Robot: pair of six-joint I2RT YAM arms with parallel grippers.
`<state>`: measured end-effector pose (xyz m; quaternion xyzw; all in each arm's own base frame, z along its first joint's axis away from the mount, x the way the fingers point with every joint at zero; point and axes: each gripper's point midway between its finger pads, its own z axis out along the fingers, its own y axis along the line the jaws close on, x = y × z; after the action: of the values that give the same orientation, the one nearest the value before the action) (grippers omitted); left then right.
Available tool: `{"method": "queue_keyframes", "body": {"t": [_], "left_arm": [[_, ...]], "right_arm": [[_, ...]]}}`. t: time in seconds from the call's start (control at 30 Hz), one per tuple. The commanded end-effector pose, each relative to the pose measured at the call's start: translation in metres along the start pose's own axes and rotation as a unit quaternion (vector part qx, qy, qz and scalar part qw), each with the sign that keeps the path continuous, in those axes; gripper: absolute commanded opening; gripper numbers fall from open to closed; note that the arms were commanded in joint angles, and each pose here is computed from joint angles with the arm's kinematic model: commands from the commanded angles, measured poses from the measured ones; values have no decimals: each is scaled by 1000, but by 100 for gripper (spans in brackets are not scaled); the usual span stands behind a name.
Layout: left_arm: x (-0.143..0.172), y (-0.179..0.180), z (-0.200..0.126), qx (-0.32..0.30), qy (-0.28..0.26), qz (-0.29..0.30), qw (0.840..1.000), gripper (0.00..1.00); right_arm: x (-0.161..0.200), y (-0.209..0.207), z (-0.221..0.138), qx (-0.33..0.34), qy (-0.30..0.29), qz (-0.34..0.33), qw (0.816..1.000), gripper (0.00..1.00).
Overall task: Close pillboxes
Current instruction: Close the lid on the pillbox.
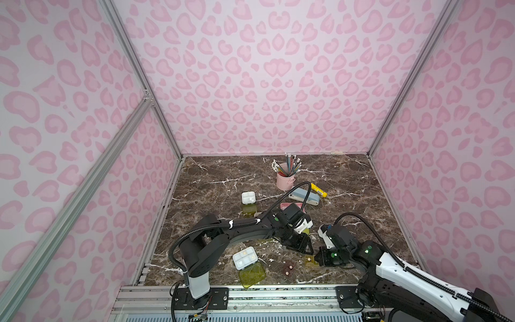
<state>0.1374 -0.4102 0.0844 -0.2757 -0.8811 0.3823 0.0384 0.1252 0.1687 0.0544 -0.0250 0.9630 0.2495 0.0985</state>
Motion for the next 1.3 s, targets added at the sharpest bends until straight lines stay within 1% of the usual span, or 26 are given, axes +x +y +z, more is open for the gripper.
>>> {"method": "queue_keyframes", "body": {"t": [0.0,1.27], "left_arm": [[-1,0,0,0,-2,6,1000,51],[1,2,1,-2,3,5,1000,48]], "right_arm": [[0,-3,2,4,-2,-6,1000,0],[6,-15,13,12,14,-6,1000,0]]}}
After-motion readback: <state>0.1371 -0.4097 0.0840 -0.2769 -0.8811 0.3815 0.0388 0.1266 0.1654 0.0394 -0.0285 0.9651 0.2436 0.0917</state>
